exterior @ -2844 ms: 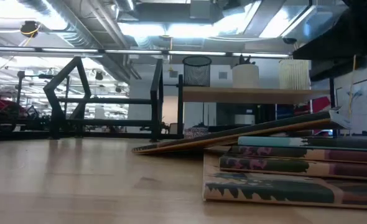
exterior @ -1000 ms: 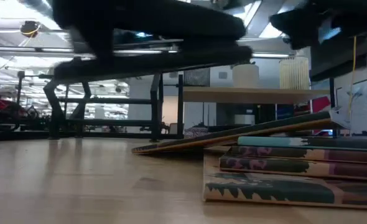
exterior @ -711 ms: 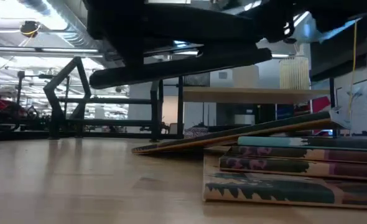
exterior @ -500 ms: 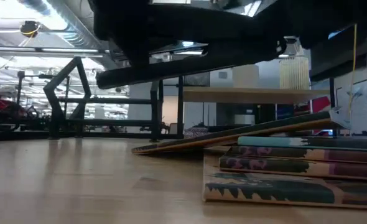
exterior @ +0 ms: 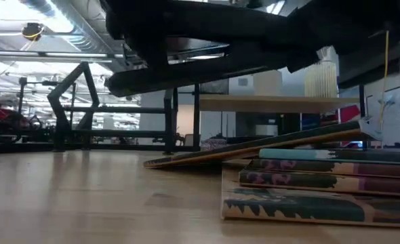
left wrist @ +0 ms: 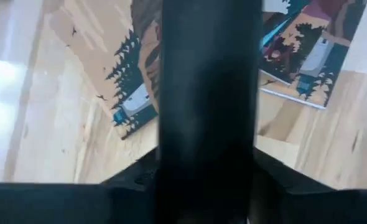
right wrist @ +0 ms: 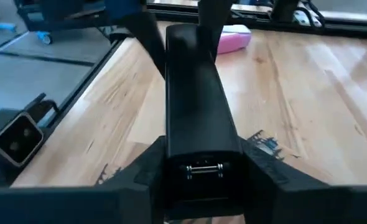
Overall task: Stock shelves
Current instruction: Put the black stapler under the shelf
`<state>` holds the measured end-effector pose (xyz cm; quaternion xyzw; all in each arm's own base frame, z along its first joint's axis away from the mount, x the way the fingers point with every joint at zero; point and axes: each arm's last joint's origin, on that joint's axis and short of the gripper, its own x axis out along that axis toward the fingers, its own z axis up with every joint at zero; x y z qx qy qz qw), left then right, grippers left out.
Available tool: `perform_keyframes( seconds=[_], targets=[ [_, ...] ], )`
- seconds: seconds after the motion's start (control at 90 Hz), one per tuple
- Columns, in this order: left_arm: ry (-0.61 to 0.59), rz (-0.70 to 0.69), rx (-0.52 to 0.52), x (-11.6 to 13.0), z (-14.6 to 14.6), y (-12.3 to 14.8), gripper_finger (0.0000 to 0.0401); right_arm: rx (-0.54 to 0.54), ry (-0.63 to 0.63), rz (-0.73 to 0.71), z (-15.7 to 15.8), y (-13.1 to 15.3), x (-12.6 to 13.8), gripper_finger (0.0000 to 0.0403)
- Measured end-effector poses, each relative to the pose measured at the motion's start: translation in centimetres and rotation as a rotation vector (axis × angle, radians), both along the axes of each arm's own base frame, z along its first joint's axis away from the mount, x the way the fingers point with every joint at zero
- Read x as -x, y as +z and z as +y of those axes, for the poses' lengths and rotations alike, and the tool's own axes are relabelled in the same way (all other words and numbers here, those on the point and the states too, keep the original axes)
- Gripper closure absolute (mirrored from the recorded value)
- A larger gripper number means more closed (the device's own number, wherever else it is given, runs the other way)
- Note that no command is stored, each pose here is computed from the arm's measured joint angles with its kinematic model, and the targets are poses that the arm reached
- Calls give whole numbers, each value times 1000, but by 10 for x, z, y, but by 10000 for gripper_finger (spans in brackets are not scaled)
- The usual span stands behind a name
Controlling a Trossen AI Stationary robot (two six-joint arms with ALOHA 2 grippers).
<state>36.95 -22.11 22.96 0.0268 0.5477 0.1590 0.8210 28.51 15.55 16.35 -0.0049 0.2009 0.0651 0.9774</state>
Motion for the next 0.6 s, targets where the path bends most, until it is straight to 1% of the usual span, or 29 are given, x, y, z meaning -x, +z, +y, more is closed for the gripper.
perform_keyframes(
  seconds=[0.133,0.211,0.278,0.4,0.489,0.6],
  targets=[
    [13,42,-34,5,4,1,196,8,-78,33,0,0,5,284],
    [66,74,-53,12,9,5,183,21,-145,71,-1,1,13,284],
    [112,112,-62,19,12,9,178,48,-246,99,-2,3,23,284],
    [183,131,-111,31,16,16,176,57,-410,117,-2,13,49,284],
    [213,95,-155,35,16,20,175,16,-513,140,-2,21,75,284],
    [204,46,-204,38,12,22,174,-48,-651,161,-7,23,107,284]
  ],
)
